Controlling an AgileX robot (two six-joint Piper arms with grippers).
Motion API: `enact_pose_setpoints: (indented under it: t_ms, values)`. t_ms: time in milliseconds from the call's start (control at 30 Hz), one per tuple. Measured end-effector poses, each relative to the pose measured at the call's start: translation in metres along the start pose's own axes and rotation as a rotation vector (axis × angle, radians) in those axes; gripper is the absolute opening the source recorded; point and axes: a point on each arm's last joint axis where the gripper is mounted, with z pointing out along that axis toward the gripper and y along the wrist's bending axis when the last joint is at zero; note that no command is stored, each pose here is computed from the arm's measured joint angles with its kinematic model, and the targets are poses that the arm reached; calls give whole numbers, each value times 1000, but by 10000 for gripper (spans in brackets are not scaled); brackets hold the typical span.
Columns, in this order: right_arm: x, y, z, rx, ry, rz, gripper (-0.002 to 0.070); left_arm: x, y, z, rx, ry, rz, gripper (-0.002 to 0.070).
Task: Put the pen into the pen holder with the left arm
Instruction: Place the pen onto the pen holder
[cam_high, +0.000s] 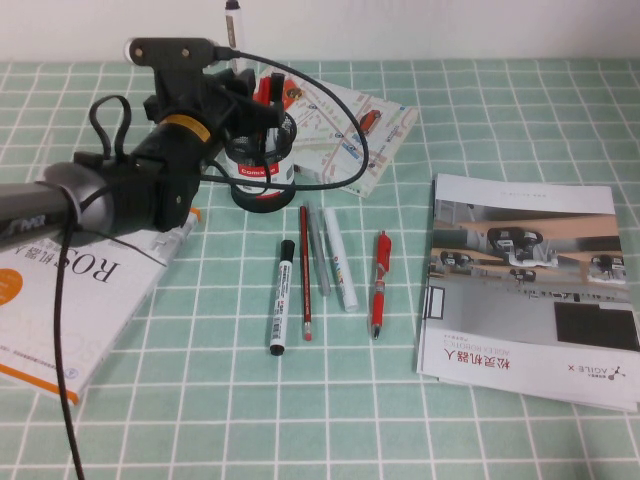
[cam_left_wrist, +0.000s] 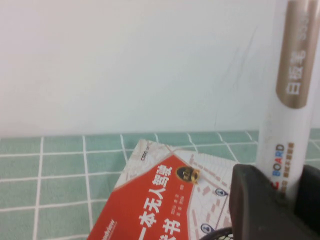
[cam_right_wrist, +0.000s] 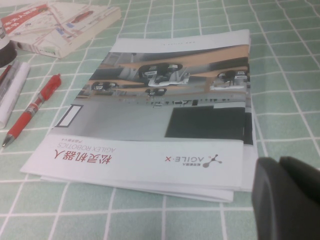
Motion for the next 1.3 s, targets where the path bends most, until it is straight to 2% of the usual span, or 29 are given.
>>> enact_pose_setpoints:
  t_ms: [500, 933, 1033, 1300]
  values:
    - [0, 0, 0, 0, 0, 0, -20, 24, 6, 9, -12, 58, -6, 115]
    - [0, 0, 0, 0, 0, 0, -20, 28, 2, 8, 33, 100, 77, 120]
    - [0, 0, 0, 0, 0, 0, -20, 29, 2, 8, 33, 112, 79, 148]
    - [0, 0, 0, 0, 0, 0, -20, 23, 1, 6, 34, 106, 82, 302]
